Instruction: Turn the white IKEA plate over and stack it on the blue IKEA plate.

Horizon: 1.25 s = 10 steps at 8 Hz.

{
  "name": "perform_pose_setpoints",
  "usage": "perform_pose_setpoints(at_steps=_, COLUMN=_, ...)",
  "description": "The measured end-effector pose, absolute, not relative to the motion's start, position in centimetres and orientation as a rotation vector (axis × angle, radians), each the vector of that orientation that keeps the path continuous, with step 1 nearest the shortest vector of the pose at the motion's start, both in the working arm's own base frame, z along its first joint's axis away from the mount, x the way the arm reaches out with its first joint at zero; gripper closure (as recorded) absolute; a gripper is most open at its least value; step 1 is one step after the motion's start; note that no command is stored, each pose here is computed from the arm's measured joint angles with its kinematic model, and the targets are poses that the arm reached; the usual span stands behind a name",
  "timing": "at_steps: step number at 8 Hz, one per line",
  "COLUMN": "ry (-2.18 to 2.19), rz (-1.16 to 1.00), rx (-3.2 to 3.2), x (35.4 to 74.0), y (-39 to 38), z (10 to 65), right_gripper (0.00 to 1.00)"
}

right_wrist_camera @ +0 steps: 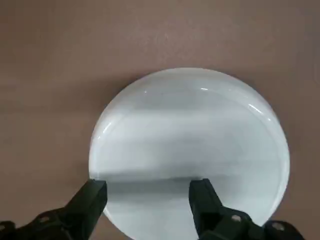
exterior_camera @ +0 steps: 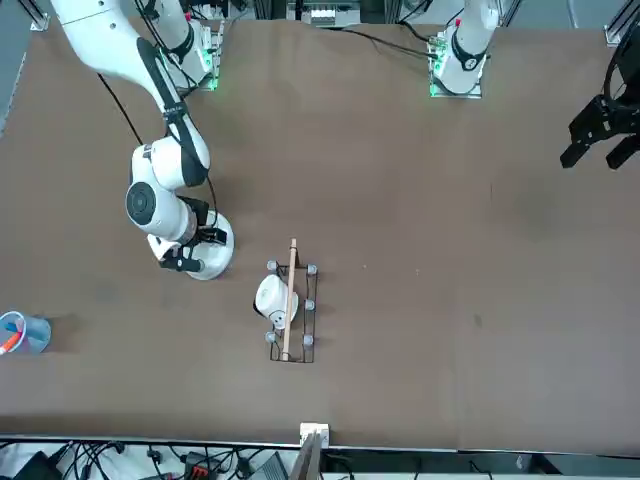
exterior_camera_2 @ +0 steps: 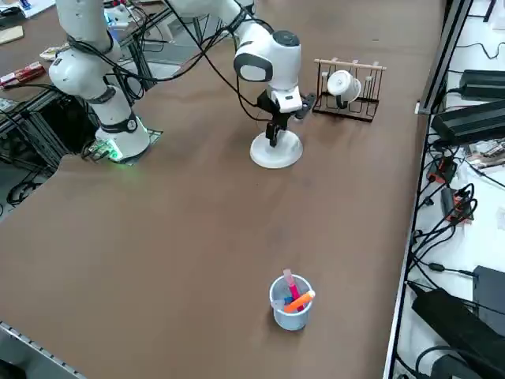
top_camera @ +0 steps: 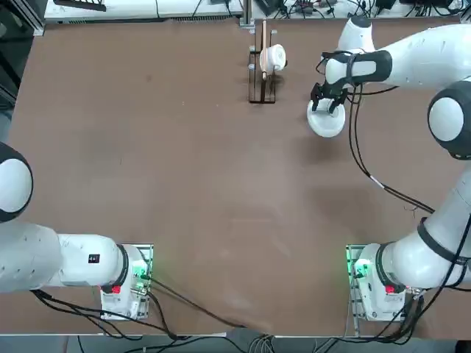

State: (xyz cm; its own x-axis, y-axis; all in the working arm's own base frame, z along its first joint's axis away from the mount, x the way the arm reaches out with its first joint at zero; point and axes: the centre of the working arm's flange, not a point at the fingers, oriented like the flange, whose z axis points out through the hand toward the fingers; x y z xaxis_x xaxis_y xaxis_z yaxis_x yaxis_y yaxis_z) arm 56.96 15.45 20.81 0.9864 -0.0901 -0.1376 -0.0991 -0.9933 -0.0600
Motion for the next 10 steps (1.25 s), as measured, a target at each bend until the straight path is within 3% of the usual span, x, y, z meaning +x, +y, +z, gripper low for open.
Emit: perform_pose_setpoints(at_steps=10, ry=0.200, rz=0.224, rx=-3.071, x=56.1, y=18.1, z=20.3, right_gripper=0.00)
